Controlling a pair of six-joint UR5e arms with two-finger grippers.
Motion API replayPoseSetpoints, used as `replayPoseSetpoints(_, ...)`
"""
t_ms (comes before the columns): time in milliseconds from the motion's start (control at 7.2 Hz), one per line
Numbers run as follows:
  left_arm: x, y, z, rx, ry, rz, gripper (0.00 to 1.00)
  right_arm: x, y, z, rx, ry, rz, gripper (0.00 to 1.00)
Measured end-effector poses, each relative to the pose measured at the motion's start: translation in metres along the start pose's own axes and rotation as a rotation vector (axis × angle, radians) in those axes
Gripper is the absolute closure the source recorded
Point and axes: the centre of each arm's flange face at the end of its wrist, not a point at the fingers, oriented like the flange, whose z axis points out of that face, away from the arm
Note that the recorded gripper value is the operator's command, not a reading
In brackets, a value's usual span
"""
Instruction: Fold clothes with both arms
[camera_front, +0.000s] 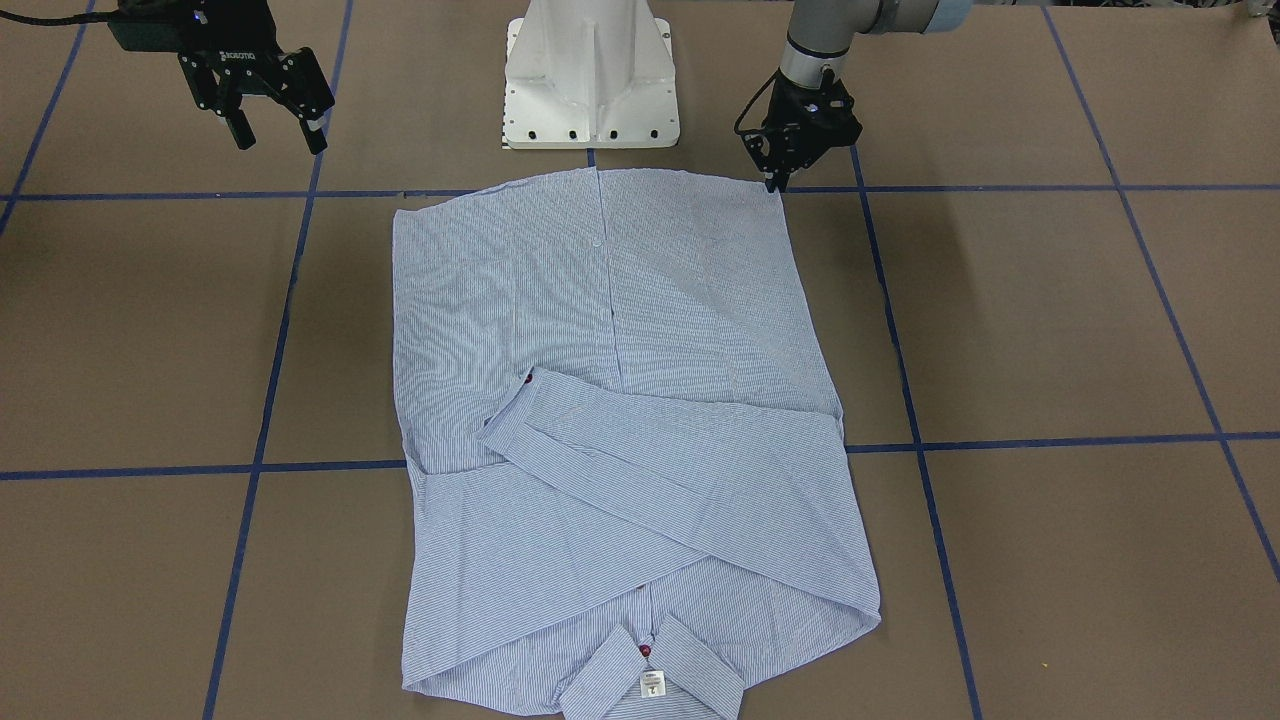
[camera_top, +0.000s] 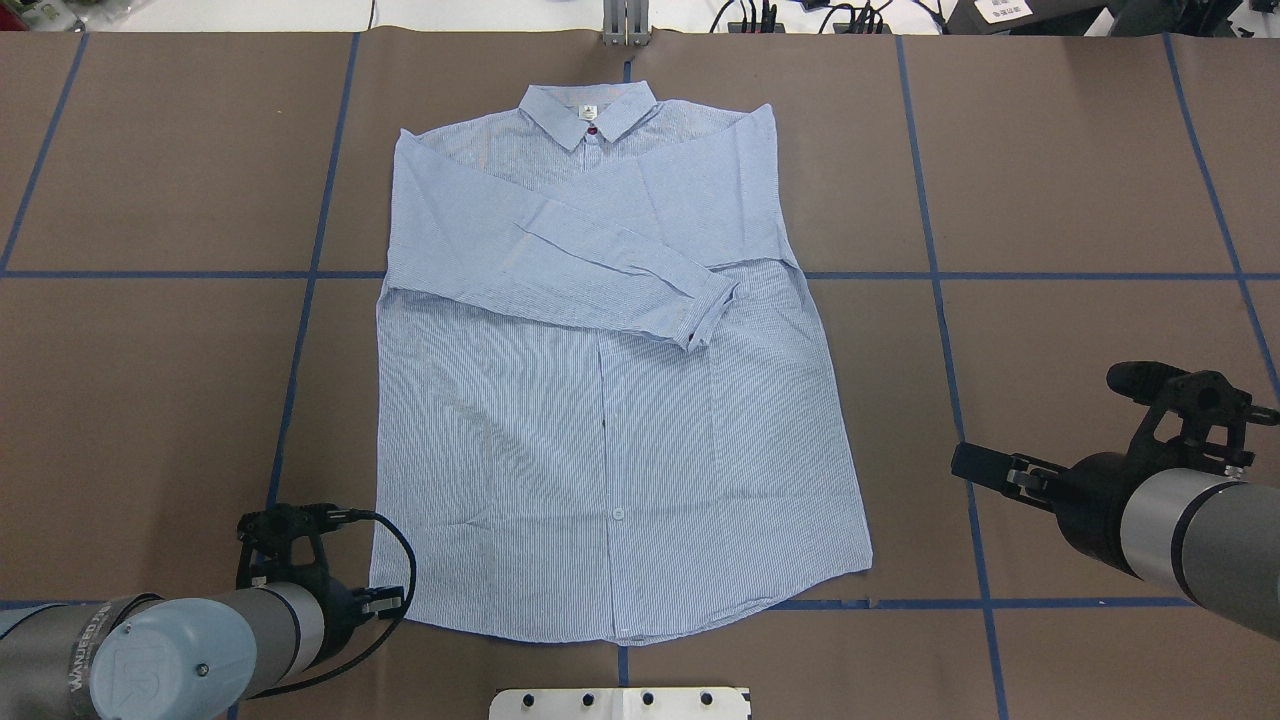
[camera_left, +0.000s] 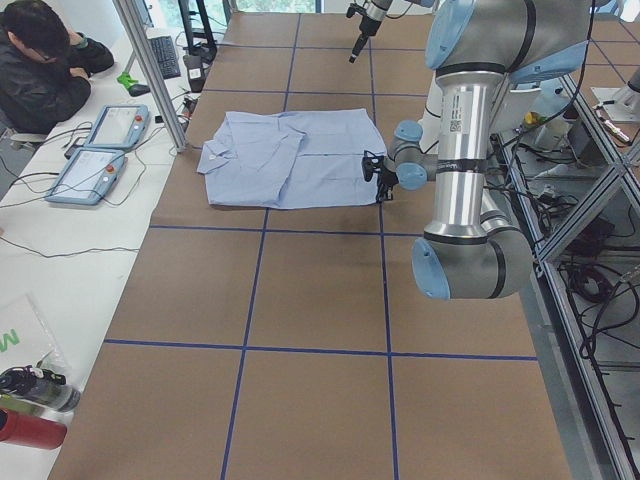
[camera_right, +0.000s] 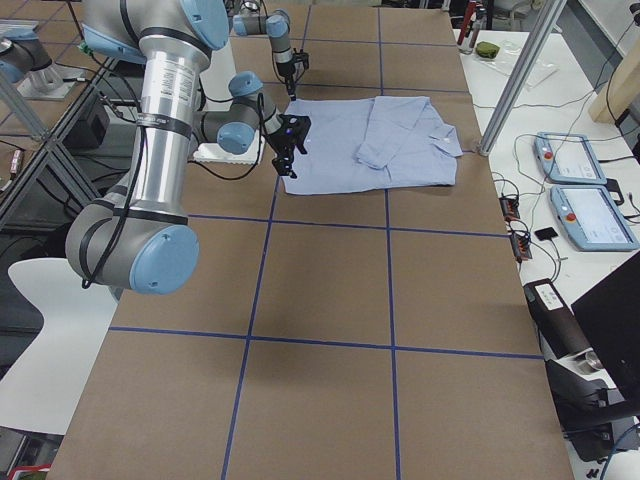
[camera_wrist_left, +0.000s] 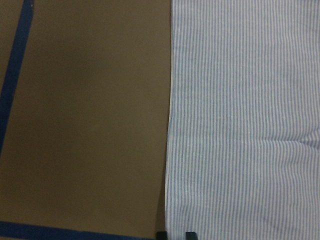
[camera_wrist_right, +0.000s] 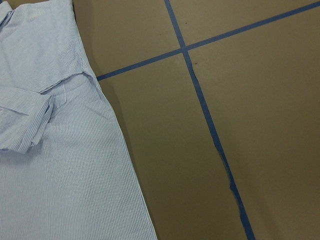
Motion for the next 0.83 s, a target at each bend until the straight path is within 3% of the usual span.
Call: replayPoseSetpoints(834, -0.002, -0.014, -0.001, 0.018, -0.003, 0.03, 0.72, 0.0, 0.0, 0.001, 0.001, 0.002, 0.0, 0.0)
